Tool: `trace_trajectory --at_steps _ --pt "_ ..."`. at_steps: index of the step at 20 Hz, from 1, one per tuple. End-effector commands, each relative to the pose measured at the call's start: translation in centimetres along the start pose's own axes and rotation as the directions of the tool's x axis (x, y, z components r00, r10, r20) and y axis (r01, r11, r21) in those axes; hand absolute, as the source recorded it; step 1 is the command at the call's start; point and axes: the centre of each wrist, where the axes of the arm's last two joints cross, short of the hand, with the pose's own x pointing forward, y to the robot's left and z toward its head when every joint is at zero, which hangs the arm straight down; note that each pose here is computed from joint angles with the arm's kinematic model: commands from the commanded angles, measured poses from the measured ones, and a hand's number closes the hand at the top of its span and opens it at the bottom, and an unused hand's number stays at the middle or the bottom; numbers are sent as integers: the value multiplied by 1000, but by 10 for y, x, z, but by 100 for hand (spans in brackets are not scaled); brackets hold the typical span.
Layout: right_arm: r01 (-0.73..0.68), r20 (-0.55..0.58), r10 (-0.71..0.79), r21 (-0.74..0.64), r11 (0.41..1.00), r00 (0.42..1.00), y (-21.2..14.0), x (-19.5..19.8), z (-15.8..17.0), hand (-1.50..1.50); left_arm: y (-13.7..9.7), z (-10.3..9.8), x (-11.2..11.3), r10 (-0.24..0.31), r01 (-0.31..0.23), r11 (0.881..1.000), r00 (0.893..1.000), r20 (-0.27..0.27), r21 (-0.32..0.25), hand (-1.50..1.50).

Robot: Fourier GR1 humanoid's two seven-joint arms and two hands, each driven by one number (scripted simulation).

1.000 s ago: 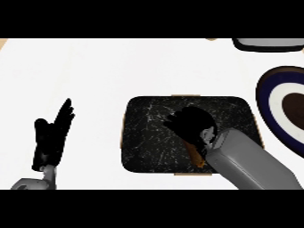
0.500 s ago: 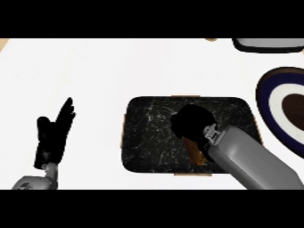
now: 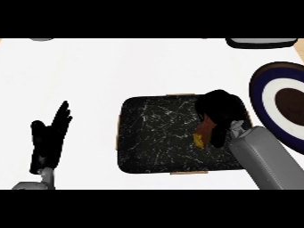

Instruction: Pick the sweet potato from the tray and place it in the plate

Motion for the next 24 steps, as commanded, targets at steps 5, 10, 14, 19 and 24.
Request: trace_trajectory --at_steps 5,10,14,19,24 --pt "105 -273 -270 -497 862 923 14 -34 30 150 -1 1 4 -11 11 1000 1000 2 16 0" --pt "81 -244 -323 -670 738 915 -2 -21 44 150 -8 3 -5 -9 9 1000 1000 2 -12 0" --pt "-43 -290 -337 -811 583 896 -19 -44 81 150 2 4 1 -18 18 1000 1000 0 1 0" --pt "-65 -362 -455 -834 548 813 -25 -48 97 150 -19 10 -10 -18 18 1000 1000 15 -5 0" --pt "-61 -382 -506 -839 541 774 -54 -92 101 150 11 2 -9 -17 18 1000 1000 22 -17 0"
